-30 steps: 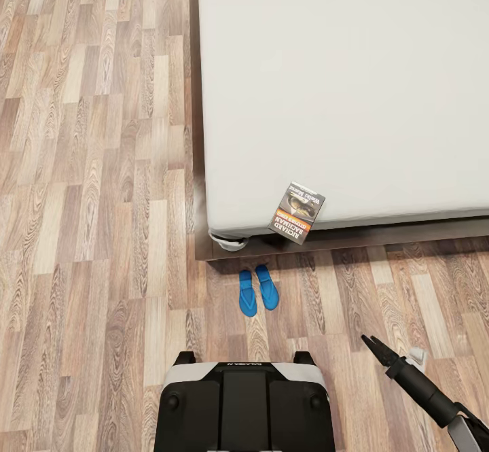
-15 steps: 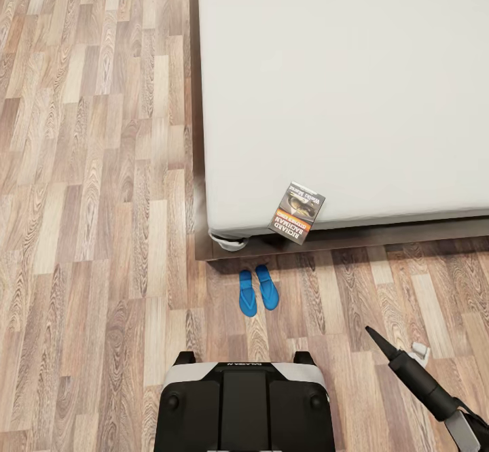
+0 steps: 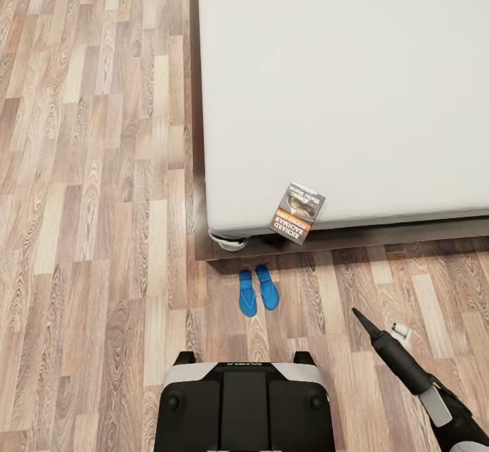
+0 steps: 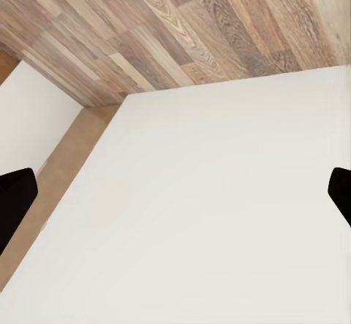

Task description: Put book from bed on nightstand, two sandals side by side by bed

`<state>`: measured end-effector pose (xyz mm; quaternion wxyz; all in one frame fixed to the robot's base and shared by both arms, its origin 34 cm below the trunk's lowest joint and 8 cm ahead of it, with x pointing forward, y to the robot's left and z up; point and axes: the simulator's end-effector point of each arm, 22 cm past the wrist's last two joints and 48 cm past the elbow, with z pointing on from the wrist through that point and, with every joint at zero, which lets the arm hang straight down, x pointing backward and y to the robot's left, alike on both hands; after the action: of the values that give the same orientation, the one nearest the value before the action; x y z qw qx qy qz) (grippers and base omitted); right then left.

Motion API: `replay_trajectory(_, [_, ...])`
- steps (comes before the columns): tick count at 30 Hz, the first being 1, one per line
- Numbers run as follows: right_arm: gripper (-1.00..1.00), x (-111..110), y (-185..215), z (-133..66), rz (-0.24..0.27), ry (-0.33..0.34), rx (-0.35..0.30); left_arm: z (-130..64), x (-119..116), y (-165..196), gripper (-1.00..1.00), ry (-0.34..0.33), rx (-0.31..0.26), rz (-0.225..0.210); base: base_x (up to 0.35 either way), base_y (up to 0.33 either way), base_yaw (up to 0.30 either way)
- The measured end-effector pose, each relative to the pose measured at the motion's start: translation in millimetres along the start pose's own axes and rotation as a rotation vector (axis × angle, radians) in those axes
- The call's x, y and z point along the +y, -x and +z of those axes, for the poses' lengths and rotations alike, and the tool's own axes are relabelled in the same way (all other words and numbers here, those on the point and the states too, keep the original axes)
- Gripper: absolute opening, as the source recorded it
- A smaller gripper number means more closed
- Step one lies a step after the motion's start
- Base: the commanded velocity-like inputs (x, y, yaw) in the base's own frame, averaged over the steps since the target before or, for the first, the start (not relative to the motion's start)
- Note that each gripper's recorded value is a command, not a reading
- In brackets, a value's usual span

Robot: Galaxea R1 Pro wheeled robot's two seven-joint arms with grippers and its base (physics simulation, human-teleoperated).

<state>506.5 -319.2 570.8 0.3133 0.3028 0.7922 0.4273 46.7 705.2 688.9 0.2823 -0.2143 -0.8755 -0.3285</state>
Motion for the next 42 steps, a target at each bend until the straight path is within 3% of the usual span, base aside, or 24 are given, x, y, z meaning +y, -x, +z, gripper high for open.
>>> replay_trajectory(7, [1.00,4,-3,17.5,0.016,0.008,-0.015,-0.9,-4,-6,1.00,-0.016,0.010,0.000,0.000,0.000,0.000])
replay_trajectory(13, [1.00,-1,-8,31.7,0.028,-0.027,-0.026,-1.6,-5,-12,1.00,-0.021,0.016,0.002,0.000,0.000,0.000])
replay_trajectory(37, [1.00,1,1,50.7,0.029,-0.028,-0.042,-4.6,-14,-22,1.00,-0.034,0.028,0.011,0.000,0.000,0.000])
replay_trajectory(42, [1.00,4,4,57.9,0.072,-0.015,-0.031,-5.5,-18,-21,1.00,-0.040,0.027,0.009,0.000,0.000,0.000])
